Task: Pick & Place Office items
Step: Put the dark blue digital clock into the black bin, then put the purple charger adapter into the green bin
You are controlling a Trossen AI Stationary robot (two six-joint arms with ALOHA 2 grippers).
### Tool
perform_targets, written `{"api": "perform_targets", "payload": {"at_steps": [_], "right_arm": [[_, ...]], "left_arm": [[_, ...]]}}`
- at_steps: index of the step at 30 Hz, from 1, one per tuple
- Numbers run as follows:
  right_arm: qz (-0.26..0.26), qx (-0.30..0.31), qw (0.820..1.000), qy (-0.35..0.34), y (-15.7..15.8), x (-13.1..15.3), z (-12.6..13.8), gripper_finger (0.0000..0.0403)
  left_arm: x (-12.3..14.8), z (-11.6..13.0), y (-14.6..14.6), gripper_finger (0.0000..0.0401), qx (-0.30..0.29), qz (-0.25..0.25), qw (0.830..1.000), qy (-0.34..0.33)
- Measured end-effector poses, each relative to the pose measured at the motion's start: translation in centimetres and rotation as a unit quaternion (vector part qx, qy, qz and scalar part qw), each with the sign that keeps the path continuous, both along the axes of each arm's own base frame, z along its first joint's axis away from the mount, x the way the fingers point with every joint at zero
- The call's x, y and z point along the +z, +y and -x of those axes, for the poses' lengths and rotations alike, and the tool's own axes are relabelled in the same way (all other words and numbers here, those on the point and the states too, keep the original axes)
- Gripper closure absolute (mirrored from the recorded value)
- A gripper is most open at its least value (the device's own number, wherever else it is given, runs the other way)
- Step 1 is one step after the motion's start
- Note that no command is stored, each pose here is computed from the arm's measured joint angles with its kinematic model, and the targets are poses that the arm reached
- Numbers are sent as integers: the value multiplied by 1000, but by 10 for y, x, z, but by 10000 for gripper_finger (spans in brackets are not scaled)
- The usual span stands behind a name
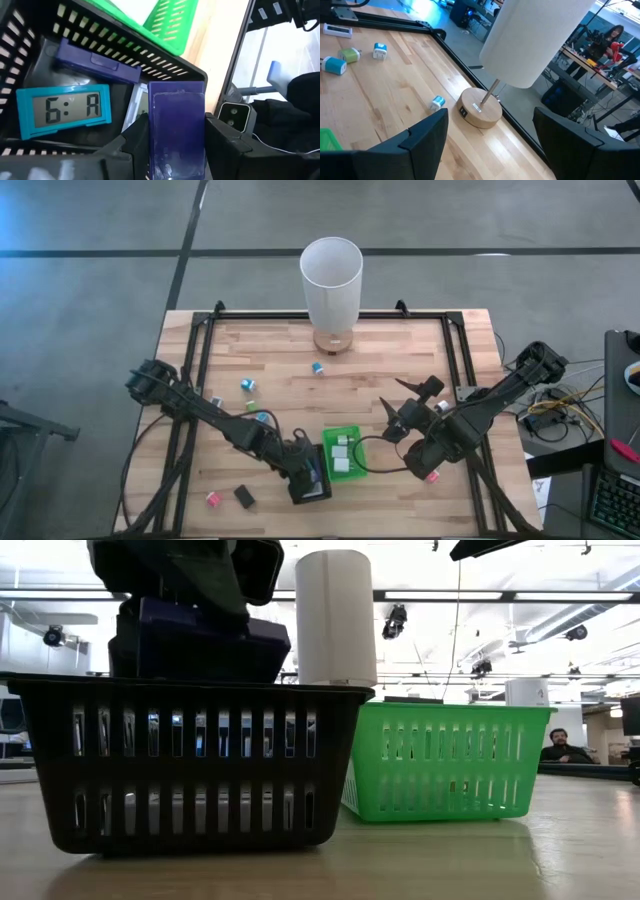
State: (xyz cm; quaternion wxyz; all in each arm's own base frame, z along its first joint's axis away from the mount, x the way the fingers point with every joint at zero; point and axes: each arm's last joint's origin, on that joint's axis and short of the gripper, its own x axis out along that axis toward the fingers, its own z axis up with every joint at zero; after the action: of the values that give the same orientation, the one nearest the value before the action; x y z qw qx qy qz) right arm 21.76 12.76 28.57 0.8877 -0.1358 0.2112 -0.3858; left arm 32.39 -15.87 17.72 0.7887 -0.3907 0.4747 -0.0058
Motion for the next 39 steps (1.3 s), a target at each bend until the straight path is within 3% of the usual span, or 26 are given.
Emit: {"api": "perform_targets", "payload": {"at_steps": [5, 12, 18, 24, 31, 39], "right_arm": [[0, 0, 1000, 0, 0, 0, 0, 115], [-1, 0, 1000, 1, 0, 0, 0, 115], [-1, 0, 1000, 1, 0, 0, 0, 115], [-1, 0, 1000, 1, 0, 0, 0, 115], [-1, 0, 1000, 1, 0, 0, 0, 115], [-1, 0, 1000, 4, 0, -2, 0, 115]], "left_arm": [[0, 0, 0, 249, 2, 1, 1000, 0], [0, 0, 0, 179, 9, 2, 1000, 1], [0, 0, 1, 181, 14, -3, 1000, -1], [5, -1, 12, 197, -32, -17, 999, -9], [11, 8, 42, 218, -18, -25, 997, 67], [9, 28, 58, 231, 24, -42, 981, 185]]}}
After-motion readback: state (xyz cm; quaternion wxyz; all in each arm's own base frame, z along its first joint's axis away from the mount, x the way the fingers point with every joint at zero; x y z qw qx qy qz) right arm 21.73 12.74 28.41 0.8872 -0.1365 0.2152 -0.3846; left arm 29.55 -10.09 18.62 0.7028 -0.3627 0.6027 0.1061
